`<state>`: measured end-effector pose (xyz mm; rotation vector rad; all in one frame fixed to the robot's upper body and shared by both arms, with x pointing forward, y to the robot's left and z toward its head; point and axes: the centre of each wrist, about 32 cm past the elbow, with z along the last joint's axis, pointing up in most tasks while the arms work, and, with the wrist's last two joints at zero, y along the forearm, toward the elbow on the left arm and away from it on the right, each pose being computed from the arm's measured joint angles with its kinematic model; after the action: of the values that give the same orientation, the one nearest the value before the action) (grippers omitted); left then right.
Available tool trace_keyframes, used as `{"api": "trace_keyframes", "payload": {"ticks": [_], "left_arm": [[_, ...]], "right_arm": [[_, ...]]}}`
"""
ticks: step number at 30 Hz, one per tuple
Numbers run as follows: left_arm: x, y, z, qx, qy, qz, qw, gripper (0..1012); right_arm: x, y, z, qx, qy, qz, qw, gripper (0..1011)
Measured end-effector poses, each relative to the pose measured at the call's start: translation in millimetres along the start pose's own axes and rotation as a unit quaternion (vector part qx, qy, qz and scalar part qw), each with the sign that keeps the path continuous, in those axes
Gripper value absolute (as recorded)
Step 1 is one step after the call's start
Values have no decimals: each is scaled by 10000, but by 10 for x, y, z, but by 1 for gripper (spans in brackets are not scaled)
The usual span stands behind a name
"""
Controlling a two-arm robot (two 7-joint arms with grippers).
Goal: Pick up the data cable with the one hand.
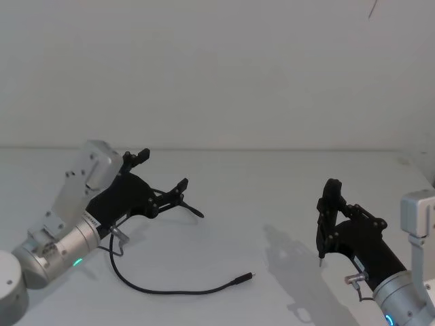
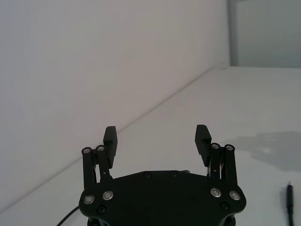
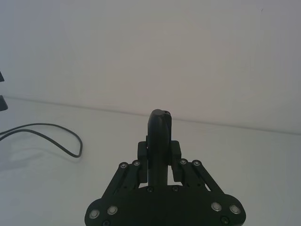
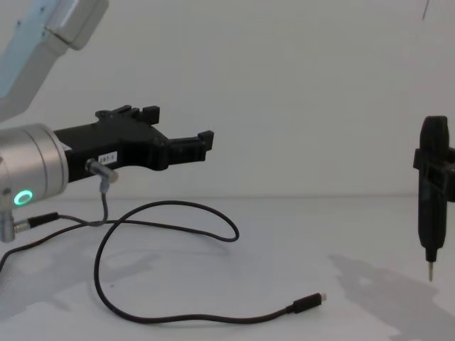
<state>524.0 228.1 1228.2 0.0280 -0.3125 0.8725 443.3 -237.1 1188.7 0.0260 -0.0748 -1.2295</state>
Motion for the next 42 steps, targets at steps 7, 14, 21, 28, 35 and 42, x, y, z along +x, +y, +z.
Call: {"api": "trace_keyframes", "payload": {"ticks": [7,14,21,28,35,42], "left_arm": [[177,24,22,-89,38,-544,9985,1001],[341,63,29,-138,104,-1071,9941,1001],[505,113,7,-130,205,-1690,9853,1001],[638,174,-46,-32,320,-2297,9727,1001],[730,242,-139,197,486,-2894,9558,1001],[781,292,-238,402,621,-3293,9413,1001]], "right_arm": [[0,0,0,0,0,0,10000,279],[0,0,0,0,0,0,10000,279],[0,0,0,0,0,0,10000,279],[0,0,0,0,0,0,10000,279],[0,0,0,0,0,0,10000,279],[0,0,0,0,0,1,10000,279]]}}
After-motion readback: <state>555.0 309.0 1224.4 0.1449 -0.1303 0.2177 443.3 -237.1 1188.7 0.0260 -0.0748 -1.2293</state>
